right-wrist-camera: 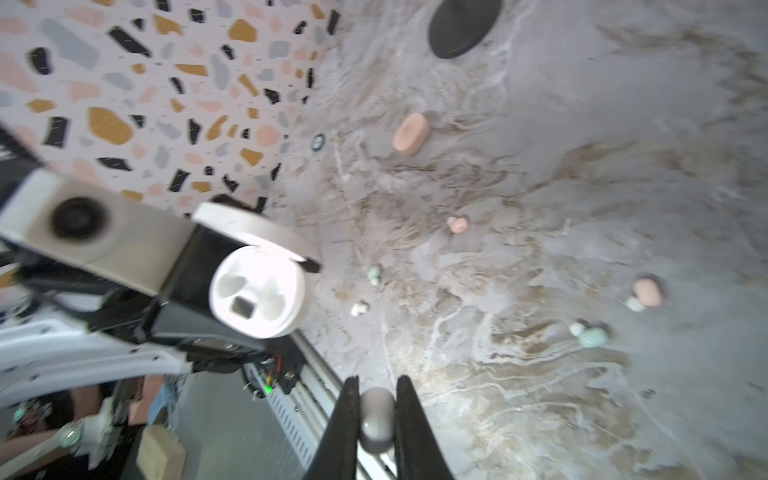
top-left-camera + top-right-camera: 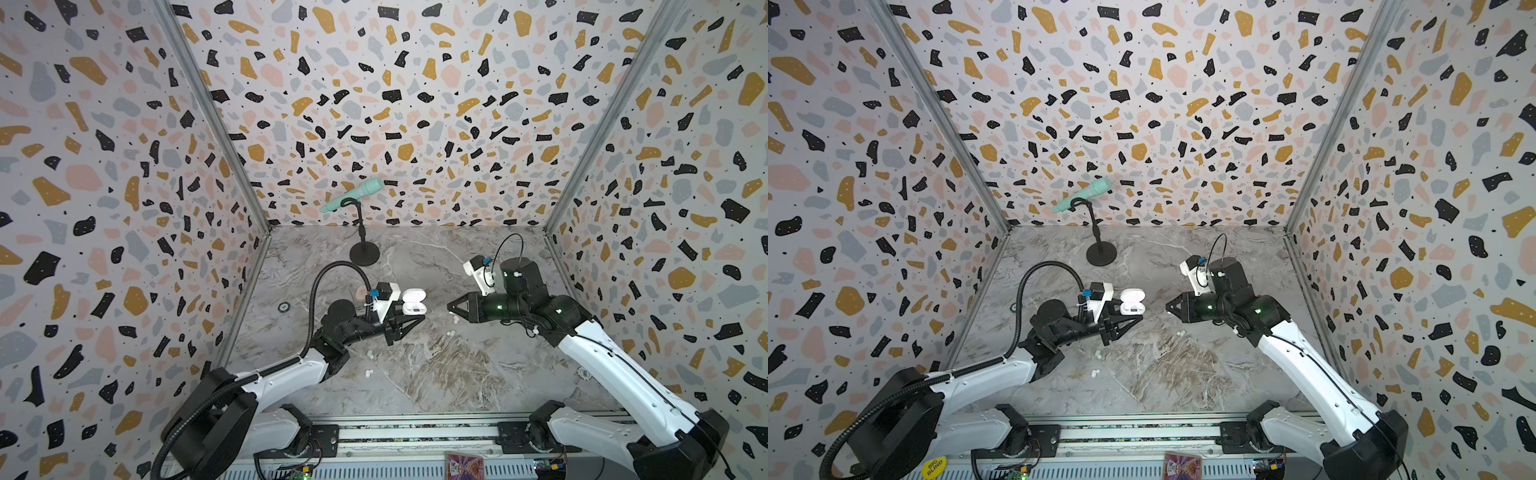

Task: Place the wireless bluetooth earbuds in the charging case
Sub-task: 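Close the right gripper on the white earbud and lift it, then carry the white earbud to the case and press it into a slot, then open the right gripper and draw it back from the case, then move the right gripper down over the earbuds on the table, then shift the right gripper above another white earbud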

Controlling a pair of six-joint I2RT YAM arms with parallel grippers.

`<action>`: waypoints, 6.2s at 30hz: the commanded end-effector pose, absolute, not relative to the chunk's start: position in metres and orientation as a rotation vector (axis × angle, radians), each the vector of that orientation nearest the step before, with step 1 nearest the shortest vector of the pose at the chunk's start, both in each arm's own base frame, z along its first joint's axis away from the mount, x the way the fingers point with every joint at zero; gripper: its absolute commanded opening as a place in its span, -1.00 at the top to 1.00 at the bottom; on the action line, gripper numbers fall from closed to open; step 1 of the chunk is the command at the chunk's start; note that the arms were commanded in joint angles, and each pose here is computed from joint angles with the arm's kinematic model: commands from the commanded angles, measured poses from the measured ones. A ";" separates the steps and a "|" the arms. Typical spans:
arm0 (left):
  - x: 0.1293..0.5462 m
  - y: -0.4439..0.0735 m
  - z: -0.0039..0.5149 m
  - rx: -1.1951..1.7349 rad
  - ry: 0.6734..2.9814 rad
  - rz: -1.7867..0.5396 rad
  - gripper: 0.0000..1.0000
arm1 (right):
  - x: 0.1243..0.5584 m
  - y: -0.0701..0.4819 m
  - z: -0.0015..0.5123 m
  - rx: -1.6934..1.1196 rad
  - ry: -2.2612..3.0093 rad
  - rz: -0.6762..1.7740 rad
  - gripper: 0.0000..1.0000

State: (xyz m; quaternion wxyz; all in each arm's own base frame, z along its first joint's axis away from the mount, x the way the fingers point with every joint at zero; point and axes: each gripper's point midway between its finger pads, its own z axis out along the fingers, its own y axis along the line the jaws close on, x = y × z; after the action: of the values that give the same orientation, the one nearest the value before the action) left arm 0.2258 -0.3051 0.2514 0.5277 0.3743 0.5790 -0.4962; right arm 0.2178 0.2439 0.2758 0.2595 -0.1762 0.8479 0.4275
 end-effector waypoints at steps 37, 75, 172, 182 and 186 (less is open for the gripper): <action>0.183 -0.335 0.308 1.127 1.047 -1.232 0.77 | 0.186 0.276 0.319 -0.708 2.066 1.452 0.75; 0.219 -0.287 0.284 0.799 1.247 -1.156 0.79 | 0.169 0.275 0.333 -0.721 2.143 1.290 -0.42; 0.349 -0.144 0.262 0.441 1.556 -0.622 0.83 | 0.229 0.362 0.056 -0.658 2.507 0.079 -0.46; 0.348 -0.146 0.258 0.447 1.566 -0.639 0.83 | 0.252 0.328 0.074 -0.587 2.480 0.012 -0.46; 0.348 -0.147 0.256 0.449 1.572 -0.649 0.83 | 0.253 0.335 0.083 -0.614 2.466 0.074 -0.46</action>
State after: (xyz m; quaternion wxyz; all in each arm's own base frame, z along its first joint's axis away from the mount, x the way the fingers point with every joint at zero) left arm 0.3479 -0.1454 0.2407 0.6185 0.1891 0.7099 -0.2788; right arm 0.2532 0.3326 0.0651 0.2818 -0.2206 0.9336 0.0148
